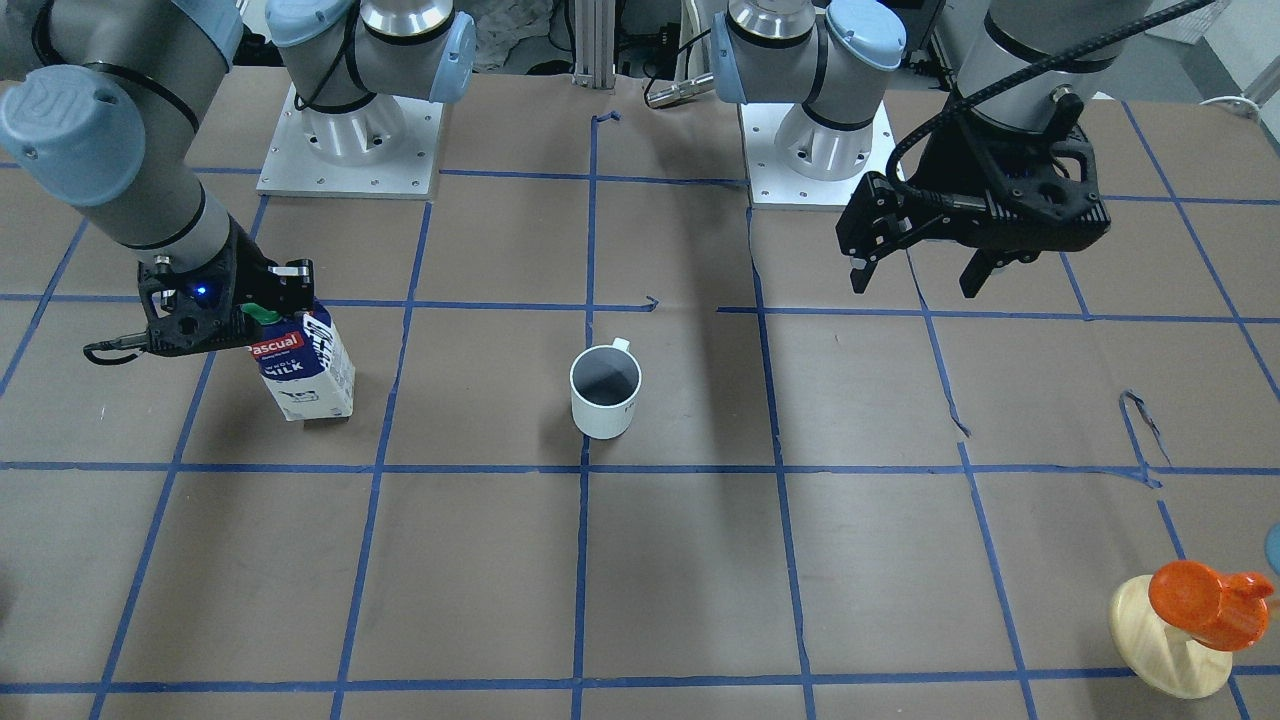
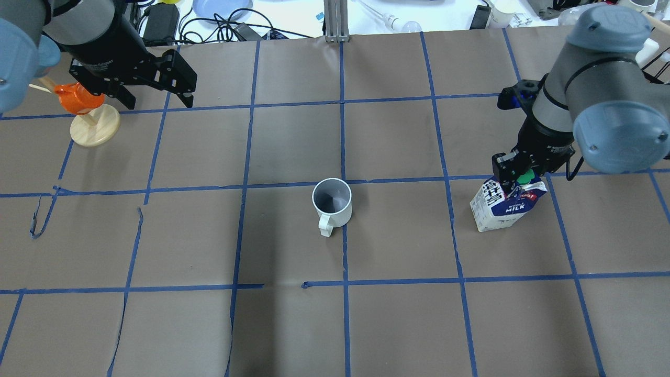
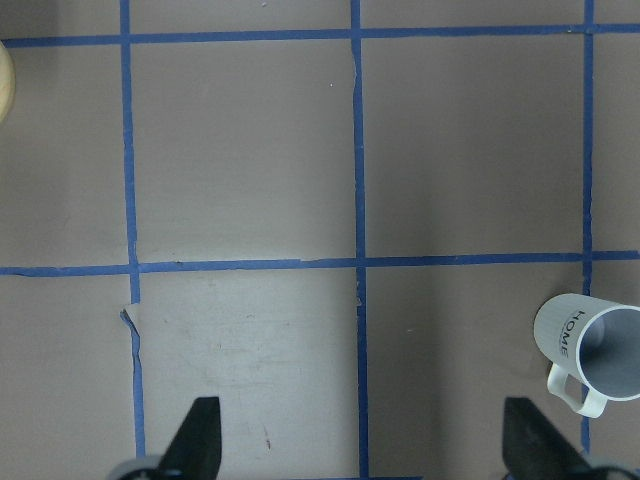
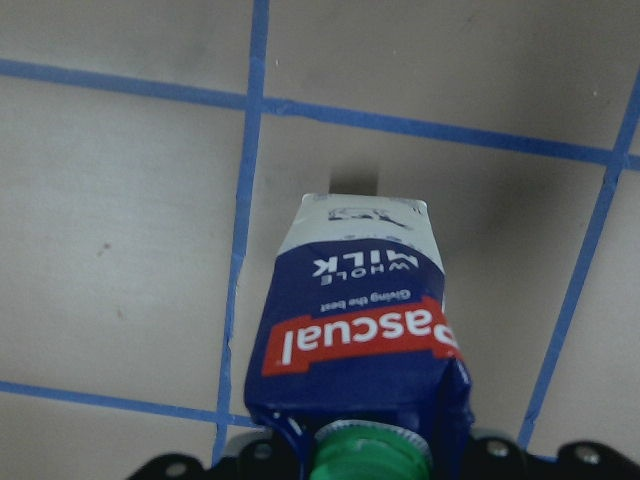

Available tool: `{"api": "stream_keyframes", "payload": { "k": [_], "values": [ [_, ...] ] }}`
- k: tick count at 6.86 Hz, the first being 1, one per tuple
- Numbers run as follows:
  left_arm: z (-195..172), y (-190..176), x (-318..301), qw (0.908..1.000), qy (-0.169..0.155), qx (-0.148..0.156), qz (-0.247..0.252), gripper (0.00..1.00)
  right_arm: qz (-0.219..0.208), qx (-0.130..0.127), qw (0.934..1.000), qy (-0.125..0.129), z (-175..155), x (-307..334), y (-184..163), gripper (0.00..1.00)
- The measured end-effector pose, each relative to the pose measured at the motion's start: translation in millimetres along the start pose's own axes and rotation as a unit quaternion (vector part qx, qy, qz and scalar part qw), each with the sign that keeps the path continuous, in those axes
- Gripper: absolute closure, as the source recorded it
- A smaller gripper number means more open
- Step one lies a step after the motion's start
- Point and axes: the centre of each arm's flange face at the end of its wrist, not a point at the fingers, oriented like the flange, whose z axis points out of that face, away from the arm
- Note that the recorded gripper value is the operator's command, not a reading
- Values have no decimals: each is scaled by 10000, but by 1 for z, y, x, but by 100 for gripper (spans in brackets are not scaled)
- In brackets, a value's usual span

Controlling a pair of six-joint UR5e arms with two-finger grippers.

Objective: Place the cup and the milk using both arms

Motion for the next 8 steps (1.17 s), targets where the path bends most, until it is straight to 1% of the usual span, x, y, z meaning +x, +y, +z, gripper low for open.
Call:
{"api": "stream_keyframes", "payload": {
  "k": [1, 2, 3, 4, 6, 8],
  "values": [
    [1, 0, 0, 10000, 1, -5, 3, 0, 235, 142, 9996, -73, -17, -20, -21, 62],
    [1, 0, 0, 10000, 1, -11, 2, 0, 509, 231, 9983, -162, -25, -56, -39, 62],
    [1, 0, 0, 10000, 1, -14, -2, 0, 766, 227, 9963, -307, -24, -104, -48, 62],
    [2, 1, 0, 10000, 1, -19, -1, 0, 932, 144, 9945, -447, -16, -149, -47, 62],
    [2, 1, 1, 10000, 2, -23, 3, 0, 918, -58, 9946, -479, 6, -203, -36, 62],
    [3, 1, 1, 10000, 3, -33, 0, 0, 851, -139, 9952, -465, 18, -217, -33, 62]
  ]
}}
